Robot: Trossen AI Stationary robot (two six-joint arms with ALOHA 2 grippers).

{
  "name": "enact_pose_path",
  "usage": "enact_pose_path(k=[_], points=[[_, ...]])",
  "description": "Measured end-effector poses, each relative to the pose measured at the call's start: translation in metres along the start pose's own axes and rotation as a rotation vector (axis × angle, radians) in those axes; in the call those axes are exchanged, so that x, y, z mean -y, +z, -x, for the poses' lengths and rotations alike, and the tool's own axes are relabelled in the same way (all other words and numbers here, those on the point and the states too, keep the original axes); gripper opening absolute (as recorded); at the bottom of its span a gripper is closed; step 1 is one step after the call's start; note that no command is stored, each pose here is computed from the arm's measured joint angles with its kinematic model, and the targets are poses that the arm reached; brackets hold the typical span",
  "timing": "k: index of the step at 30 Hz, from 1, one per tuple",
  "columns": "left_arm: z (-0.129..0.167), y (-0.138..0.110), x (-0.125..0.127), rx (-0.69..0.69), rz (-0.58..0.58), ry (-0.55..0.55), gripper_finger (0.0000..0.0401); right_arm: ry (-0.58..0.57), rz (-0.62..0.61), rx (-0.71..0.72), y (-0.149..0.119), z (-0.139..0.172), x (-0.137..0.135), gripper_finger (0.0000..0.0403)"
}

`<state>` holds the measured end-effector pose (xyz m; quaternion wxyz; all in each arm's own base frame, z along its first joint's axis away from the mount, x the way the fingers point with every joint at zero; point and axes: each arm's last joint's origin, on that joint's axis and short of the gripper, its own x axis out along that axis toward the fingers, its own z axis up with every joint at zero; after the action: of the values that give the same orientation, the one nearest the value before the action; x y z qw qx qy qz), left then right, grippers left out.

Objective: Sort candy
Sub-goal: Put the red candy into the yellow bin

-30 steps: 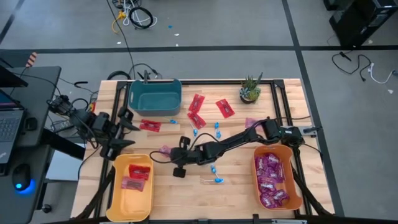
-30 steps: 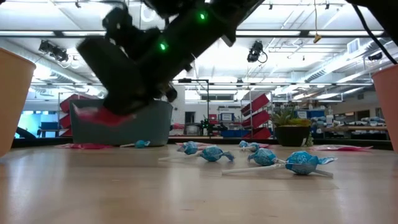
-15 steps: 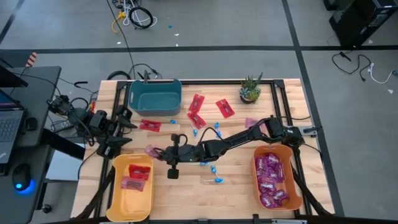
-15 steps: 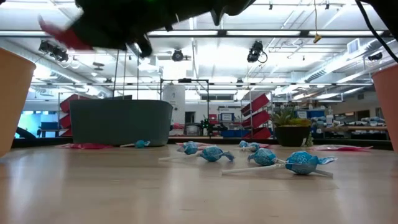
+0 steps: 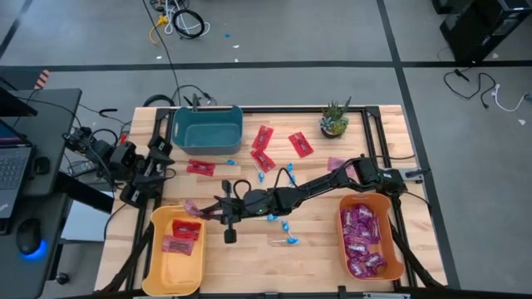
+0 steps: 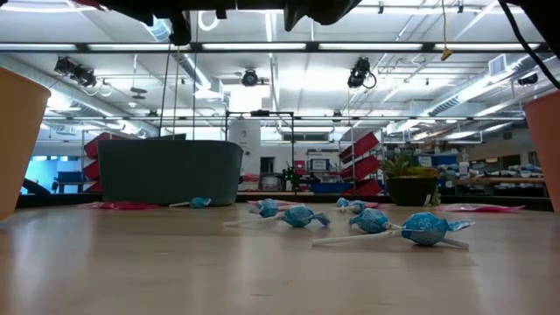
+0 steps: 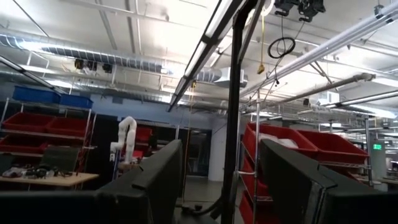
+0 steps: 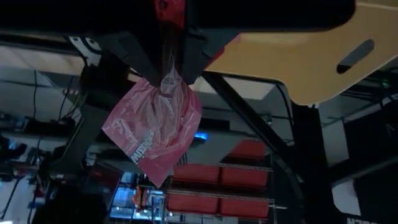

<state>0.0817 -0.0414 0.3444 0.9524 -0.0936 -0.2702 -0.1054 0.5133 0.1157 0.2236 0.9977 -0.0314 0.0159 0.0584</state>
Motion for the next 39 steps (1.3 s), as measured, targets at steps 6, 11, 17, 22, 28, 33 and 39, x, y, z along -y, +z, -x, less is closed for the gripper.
enact_pose_path(k=[6,11,17,22,28,33,39], points=[[0.000,0.002,0.000,0.018,0.006,0.001,0.0218,0.055,0.041,0.076,0.006,0.000,-0.001,0.0039],[0.000,0.002,0.000,0.023,0.008,0.001,0.0218,0.070,0.074,0.077,0.006,0.000,-0.002,0.0039],[0.000,0.004,0.000,0.039,0.014,0.003,0.0218,0.075,0.075,0.085,0.007,0.000,0.000,0.0039],[0.000,0.004,0.000,0.039,0.013,0.002,0.0218,0.066,-0.043,0.091,0.007,-0.001,0.008,0.0039],[0.000,0.003,0.000,0.034,0.012,0.002,0.0218,0.047,-0.249,0.001,-0.002,-0.002,0.019,0.0039],[0.000,0.002,0.000,0.021,0.007,0.001,0.0218,0.029,-0.393,-0.112,-0.012,-0.002,0.020,0.0039],[0.000,0.001,0.000,0.009,0.003,0.000,0.0218,0.119,-0.425,-0.152,-0.015,-0.001,0.018,0.0039]])
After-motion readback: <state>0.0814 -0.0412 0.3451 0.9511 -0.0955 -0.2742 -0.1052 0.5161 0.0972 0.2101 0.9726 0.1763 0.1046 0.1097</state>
